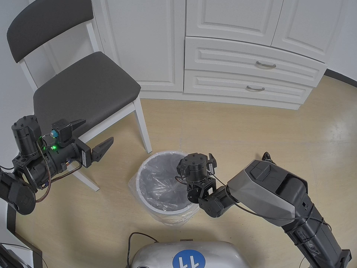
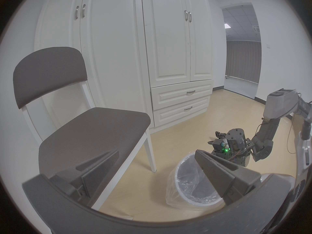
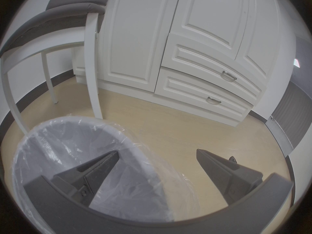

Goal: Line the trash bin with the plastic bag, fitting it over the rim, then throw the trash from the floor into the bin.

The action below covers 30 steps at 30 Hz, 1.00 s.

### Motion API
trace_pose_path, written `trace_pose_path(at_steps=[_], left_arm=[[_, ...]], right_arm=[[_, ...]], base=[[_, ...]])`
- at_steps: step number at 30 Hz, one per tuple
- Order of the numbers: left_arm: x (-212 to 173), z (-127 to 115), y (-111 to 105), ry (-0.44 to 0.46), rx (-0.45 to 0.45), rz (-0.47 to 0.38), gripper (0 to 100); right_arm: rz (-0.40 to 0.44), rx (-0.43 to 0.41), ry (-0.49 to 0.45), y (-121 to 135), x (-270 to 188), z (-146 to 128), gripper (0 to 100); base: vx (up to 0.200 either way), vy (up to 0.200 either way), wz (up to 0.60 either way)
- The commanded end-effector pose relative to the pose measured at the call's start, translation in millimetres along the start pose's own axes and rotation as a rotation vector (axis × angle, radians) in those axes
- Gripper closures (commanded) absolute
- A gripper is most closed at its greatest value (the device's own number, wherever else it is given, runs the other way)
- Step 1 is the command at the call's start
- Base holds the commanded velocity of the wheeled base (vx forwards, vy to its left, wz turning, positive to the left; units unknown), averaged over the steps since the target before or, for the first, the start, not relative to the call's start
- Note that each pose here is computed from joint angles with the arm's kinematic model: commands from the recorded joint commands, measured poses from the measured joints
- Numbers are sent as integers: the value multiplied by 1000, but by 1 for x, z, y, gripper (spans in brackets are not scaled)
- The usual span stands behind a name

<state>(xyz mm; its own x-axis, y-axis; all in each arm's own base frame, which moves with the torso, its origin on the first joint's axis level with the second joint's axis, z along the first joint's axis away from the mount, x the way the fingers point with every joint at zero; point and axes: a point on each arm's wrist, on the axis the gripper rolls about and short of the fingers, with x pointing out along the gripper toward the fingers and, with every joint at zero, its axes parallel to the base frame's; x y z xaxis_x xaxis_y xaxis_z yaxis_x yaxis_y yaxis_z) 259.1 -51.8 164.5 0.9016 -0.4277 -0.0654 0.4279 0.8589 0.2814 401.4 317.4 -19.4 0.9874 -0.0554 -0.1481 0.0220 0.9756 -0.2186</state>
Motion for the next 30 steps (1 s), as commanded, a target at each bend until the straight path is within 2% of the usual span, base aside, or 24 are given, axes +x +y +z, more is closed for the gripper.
trace_pose_path(at_steps=[1,15,19,25,30], left_arm=[[0,-1,0,3,-1,0,0],[1,0,0,0,-2,2,0],[-7,6,0,-23,3,3,0],[-10,9,-1,-32,4,3,0],[-14,9,-8,-32,2,-20,0]], right_arm=[[-7,-11,8,3,7,-16,0],[-13,-9,8,-4,5,-9,0],[37,-60,49,-15,-28,4,0],[198,-154,79,-41,-104,32,0],[222,-138,22,-74,-146,72,0]], base=[[0,0,0],[0,0,0],[0,0,0],[0,0,0],[0,0,0]])
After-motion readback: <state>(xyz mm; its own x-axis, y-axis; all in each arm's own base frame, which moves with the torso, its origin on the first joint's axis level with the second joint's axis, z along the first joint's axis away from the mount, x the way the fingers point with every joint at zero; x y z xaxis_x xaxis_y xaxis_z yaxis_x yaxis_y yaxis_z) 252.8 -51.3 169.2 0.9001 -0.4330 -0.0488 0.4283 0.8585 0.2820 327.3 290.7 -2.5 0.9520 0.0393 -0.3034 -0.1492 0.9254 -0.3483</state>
